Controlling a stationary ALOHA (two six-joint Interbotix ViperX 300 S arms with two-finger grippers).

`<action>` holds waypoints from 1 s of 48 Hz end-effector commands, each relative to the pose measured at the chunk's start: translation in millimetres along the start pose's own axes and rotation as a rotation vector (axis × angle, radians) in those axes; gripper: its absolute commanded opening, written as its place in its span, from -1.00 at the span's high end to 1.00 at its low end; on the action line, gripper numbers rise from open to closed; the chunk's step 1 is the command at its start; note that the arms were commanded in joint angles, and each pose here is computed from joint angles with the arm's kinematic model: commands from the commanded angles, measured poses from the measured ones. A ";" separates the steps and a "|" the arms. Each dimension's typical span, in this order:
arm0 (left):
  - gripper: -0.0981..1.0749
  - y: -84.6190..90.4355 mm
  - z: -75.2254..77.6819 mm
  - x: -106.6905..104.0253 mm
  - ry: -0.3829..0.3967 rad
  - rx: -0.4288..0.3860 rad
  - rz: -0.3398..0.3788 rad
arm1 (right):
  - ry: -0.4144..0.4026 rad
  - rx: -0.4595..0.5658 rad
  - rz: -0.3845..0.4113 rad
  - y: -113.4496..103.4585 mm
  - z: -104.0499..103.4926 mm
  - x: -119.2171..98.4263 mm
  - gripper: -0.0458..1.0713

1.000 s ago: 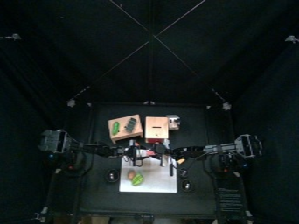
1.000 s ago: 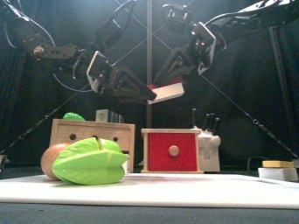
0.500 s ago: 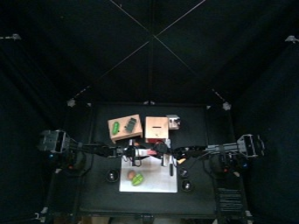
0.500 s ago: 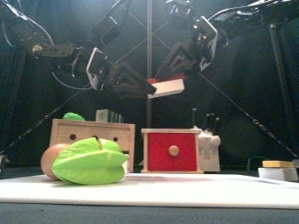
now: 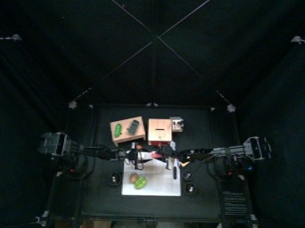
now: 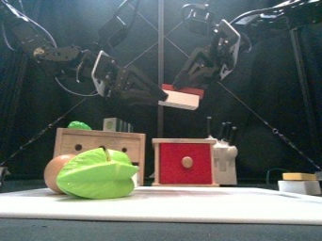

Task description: Separate salmon and rice

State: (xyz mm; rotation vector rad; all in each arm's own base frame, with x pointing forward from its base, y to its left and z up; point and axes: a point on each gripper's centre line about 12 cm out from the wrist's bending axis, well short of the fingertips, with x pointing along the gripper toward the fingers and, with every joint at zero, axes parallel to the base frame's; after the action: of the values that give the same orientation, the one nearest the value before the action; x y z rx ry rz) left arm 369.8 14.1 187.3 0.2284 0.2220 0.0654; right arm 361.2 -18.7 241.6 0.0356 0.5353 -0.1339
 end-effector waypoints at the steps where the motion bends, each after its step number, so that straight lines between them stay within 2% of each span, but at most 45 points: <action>1: -0.17 3.4 9.7 -2.6 -0.042 -0.002 0.015 | -0.026 0.011 -0.001 -1.2 9.4 -3.1 -0.03; 11: -0.17 4.0 7.3 -8.2 -0.040 -0.003 0.017 | -0.001 0.037 -0.017 -4.6 2.1 -3.7 -0.03; 22: -0.17 4.9 8.0 -15.7 -0.047 -0.007 0.020 | -0.016 0.044 -0.020 -6.0 5.2 -10.5 -0.03; 48: -0.17 5.0 7.6 -15.9 -0.046 -0.007 0.021 | -0.012 0.049 -0.018 -5.8 3.3 -10.3 -0.03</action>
State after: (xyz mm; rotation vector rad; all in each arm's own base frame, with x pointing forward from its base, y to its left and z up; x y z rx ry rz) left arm 352.3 15.1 186.9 0.2254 0.2123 0.0742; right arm 353.0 -22.8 235.0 0.0758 0.5633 -0.1674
